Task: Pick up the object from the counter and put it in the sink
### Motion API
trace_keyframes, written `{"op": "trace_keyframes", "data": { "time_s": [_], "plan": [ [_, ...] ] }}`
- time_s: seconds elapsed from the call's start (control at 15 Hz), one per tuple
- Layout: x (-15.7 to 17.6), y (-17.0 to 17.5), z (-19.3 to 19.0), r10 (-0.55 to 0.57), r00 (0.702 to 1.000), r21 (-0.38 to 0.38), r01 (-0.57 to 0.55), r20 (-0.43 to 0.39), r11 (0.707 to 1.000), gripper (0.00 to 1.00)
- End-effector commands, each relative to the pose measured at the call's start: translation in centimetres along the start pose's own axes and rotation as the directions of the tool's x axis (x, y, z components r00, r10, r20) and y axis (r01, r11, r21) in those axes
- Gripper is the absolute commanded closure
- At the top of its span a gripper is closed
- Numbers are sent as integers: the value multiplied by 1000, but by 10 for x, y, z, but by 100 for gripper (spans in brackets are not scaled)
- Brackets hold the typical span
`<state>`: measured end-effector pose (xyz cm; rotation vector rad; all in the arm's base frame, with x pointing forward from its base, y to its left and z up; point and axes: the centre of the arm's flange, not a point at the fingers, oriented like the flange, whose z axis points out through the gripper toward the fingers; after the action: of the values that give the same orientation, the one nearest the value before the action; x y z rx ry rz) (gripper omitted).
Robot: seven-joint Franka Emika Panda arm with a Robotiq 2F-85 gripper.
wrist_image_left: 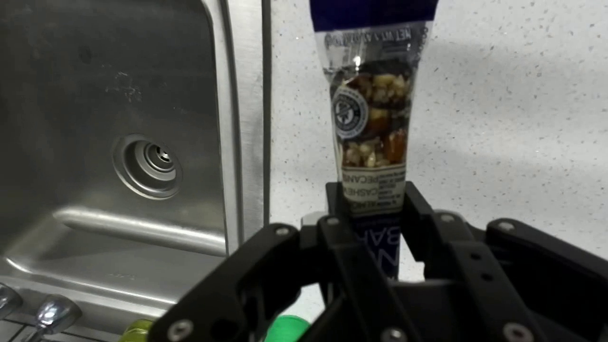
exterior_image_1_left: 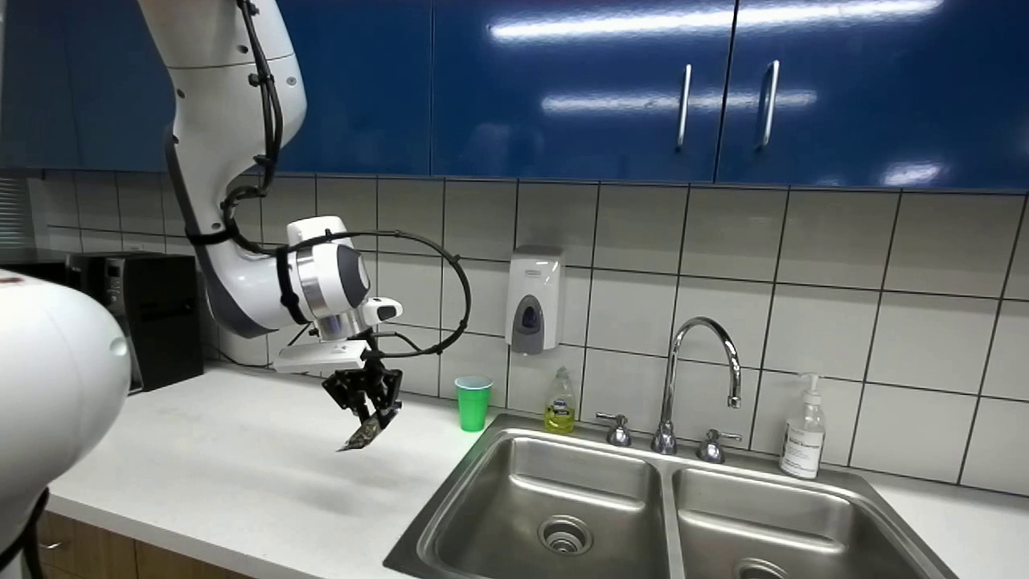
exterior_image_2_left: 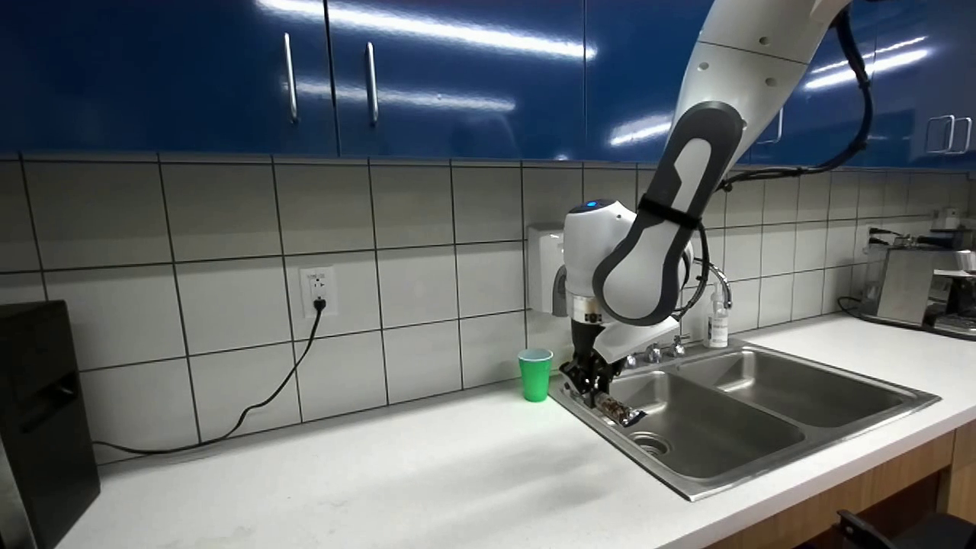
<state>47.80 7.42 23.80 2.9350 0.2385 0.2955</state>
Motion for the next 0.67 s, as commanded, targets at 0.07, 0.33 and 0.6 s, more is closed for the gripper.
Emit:
{"op": "trace_keyframes", "data": {
  "time_s": [0.07,0.33,0.6],
  "plan": [
    [-22,44,-2,52,999,10,-52,-9,999,92],
    [-40,93,14,116,993,10,-116,12,993,92],
    [-57,149,29,171,985,9,-171,34,985,92]
  ]
}}
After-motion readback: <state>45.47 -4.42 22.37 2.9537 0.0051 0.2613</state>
